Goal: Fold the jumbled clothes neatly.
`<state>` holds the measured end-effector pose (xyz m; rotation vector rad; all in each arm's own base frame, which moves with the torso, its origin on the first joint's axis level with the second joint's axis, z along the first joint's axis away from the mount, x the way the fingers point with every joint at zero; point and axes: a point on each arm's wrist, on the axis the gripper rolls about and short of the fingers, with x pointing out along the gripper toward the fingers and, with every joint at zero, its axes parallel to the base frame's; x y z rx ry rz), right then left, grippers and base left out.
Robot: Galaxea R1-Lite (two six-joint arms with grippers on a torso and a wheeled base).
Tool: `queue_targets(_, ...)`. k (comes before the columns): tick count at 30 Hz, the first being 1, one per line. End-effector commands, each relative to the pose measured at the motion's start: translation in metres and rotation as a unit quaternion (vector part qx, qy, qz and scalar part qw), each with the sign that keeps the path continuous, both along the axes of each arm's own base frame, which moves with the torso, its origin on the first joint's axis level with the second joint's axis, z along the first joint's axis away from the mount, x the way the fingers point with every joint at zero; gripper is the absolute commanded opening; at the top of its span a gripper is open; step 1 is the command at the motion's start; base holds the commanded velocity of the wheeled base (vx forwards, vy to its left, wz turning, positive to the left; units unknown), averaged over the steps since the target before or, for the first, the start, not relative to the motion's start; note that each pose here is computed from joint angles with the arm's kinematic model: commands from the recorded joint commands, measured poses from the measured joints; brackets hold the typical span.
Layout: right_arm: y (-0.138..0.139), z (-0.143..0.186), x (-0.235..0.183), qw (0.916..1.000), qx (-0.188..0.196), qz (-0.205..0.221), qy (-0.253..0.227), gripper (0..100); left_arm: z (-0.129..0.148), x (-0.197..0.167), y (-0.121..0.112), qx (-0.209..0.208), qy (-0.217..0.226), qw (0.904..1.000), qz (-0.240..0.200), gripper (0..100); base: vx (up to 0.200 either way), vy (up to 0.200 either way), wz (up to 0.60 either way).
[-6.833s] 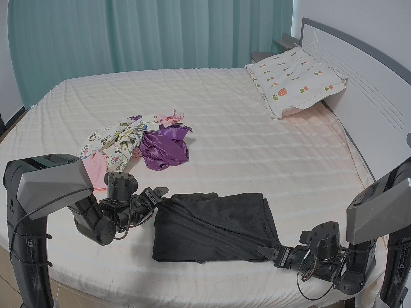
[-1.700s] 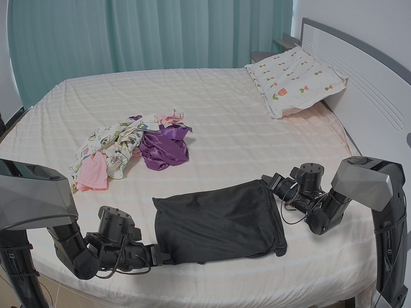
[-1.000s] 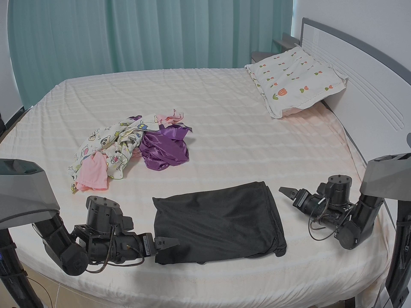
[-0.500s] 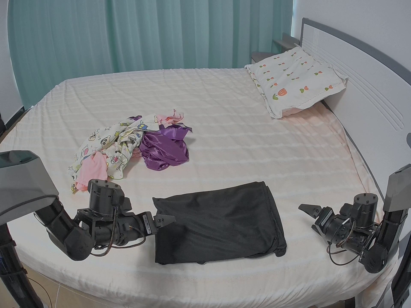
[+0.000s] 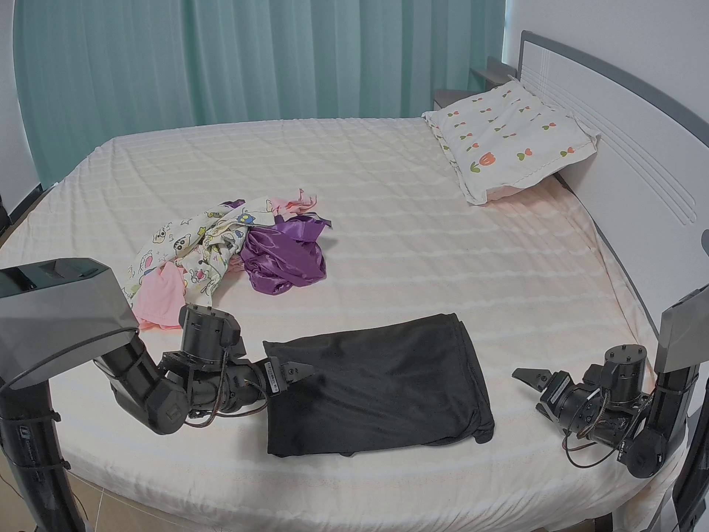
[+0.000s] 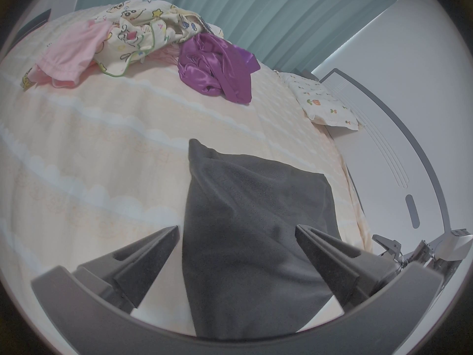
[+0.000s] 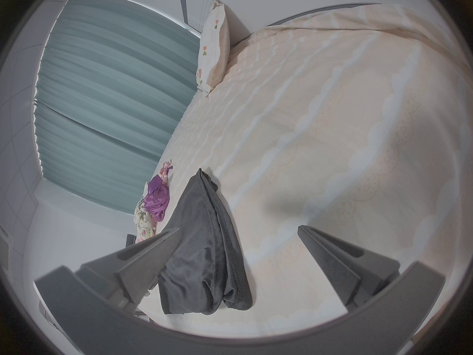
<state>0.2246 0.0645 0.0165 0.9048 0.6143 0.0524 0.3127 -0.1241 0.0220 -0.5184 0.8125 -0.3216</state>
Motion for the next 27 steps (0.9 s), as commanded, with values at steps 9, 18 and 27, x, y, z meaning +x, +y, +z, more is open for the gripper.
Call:
queue_targets(9,0.0011,0.0013,0.0021,1.0,0.004,0.002,-0.008,100,-0.0122,0.0169,-0.0094,-0.007,0.004,0.9999,-0.007,100,0.0,0.0,0.0)
queue_targets(18,0.0018,0.001,0.0019,1.0,0.003,0.003,-0.007,100,-0.011,0.0147,-0.0105,-0.016,0.008,0.9996,-0.022,0,0.0,0.0,0.0)
queue_targets(27,0.002,-0.0008,0.0008,1.0,0.003,0.006,-0.001,100,-0.0149,0.0099,-0.0033,-0.009,0.021,0.9997,-0.012,0,0.0,0.0,0.0)
